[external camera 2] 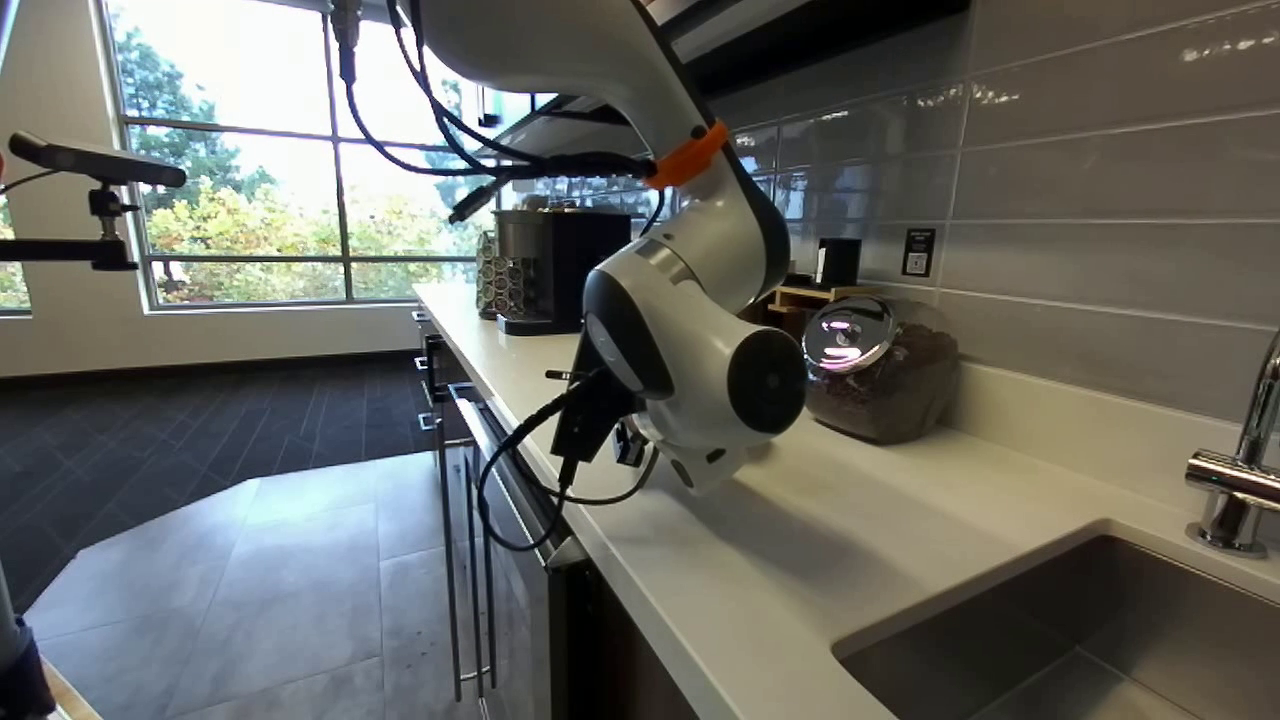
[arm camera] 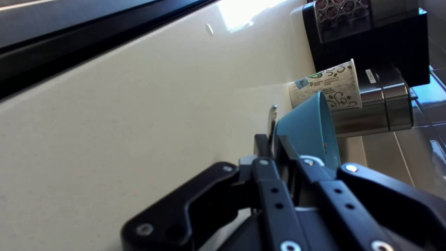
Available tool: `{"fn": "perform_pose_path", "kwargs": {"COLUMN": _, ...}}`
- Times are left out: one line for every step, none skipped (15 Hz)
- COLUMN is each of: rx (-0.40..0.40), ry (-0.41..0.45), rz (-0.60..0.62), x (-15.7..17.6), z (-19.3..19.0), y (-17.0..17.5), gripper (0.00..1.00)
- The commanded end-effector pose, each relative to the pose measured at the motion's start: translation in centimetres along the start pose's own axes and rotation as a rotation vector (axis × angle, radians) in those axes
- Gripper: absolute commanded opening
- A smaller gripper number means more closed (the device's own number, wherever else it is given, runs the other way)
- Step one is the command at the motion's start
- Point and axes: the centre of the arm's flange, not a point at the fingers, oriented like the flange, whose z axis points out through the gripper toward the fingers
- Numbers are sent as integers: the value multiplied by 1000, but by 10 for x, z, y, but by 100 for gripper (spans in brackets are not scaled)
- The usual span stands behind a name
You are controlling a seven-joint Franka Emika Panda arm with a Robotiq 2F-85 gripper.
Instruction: Put some of the contents of the blue blow onto the white plate using the silver spoon
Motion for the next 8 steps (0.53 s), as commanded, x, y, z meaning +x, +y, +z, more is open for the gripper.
{"fn": "perform_pose_path", "kwargs": {"rx": 32, "ry": -9, "rz": 7, "x": 8, "z": 3, "y": 4, "gripper": 21}}
{"fn": "perform_pose_path", "kwargs": {"rx": 32, "ry": -8, "rz": 6, "x": 8, "z": 3, "y": 4, "gripper": 22}}
{"fn": "perform_pose_path", "kwargs": {"rx": 31, "ry": -6, "rz": 5, "x": 8, "z": 2, "y": 4, "gripper": 33}}
{"fn": "perform_pose_path", "kwargs": {"rx": 35, "ry": -7, "rz": 2, "x": 8, "z": 2, "y": 3, "gripper": 32}}
{"fn": "perform_pose_path", "kwargs": {"rx": 31, "ry": -5, "rz": 0, "x": 9, "z": 2, "y": 2, "gripper": 34}}
{"fn": "perform_pose_path", "kwargs": {"rx": 23, "ry": -4, "rz": -2, "x": 7, "z": 0, "y": 1, "gripper": 48}}
{"fn": "perform_pose_path", "kwargs": {"rx": 18, "ry": -5, "rz": -4, "x": 6, "z": -1, "y": -1, "gripper": 56}}
{"fn": "perform_pose_path", "kwargs": {"rx": -6, "ry": -12, "rz": -4, "x": 3, "z": -4, "y": -4, "gripper": 69}}
